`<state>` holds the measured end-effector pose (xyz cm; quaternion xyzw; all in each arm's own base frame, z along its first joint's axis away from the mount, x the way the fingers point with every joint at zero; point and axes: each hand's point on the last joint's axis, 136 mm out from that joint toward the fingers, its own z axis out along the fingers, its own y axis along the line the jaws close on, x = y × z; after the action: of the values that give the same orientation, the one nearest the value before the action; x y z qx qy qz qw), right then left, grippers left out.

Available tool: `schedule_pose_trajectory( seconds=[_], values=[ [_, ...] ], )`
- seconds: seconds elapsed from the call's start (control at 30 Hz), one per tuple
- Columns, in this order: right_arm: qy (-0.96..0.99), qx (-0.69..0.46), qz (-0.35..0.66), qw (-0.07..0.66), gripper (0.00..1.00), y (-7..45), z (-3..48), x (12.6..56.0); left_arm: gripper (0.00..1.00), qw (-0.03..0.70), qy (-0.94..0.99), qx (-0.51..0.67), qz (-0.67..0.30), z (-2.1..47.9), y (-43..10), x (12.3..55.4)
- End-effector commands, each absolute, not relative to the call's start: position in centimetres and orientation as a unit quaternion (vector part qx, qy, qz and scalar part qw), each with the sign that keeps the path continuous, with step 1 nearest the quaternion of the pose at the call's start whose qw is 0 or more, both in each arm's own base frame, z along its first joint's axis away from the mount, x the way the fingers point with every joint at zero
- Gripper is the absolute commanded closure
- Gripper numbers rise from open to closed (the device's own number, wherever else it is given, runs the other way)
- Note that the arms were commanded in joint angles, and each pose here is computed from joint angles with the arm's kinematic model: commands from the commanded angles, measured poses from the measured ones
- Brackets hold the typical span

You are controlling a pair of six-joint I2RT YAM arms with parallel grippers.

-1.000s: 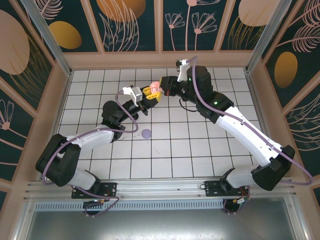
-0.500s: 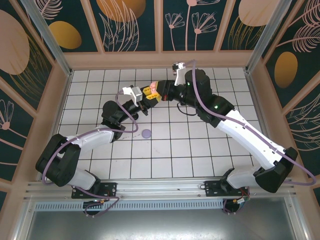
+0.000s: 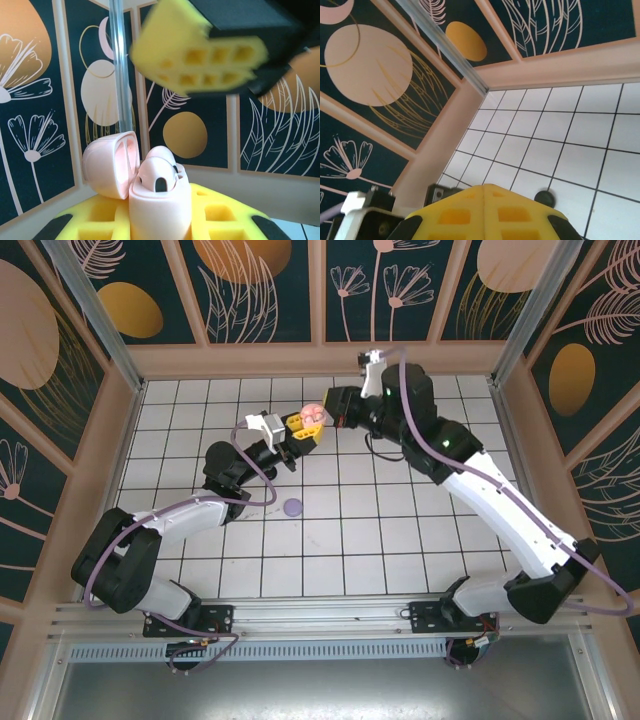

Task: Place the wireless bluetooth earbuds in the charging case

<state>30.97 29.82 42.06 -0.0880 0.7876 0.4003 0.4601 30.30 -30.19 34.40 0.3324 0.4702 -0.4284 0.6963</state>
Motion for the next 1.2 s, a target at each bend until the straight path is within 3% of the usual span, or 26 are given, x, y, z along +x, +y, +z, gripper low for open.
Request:
schedule_pose_trajectory(
  seconds=[0.0,0.37,0.63,1.17],
  values=[
    [0.808,-0.106,0.368,0.447,0.93,30.1,41.4,32.5,1.00,0.697,0.448,0.358,-0.431,35.0,-30.6,29.1],
    [0.866,-0.162,0.311,0.356,0.95,33.1,37.2,35.5,1.00,0.682,0.457,0.369,-0.437,34.5,-31.1,29.2],
    [0.889,-0.170,0.289,0.313,0.99,31.6,33.2,29.6,1.00,0.690,0.472,0.338,-0.432,35.1,-31.0,30.6],
    [0.853,0.025,0.294,0.430,0.93,21.5,34.9,30.7,1.00,0.653,0.515,0.323,-0.451,32.0,-31.8,32.1]
  ],
)
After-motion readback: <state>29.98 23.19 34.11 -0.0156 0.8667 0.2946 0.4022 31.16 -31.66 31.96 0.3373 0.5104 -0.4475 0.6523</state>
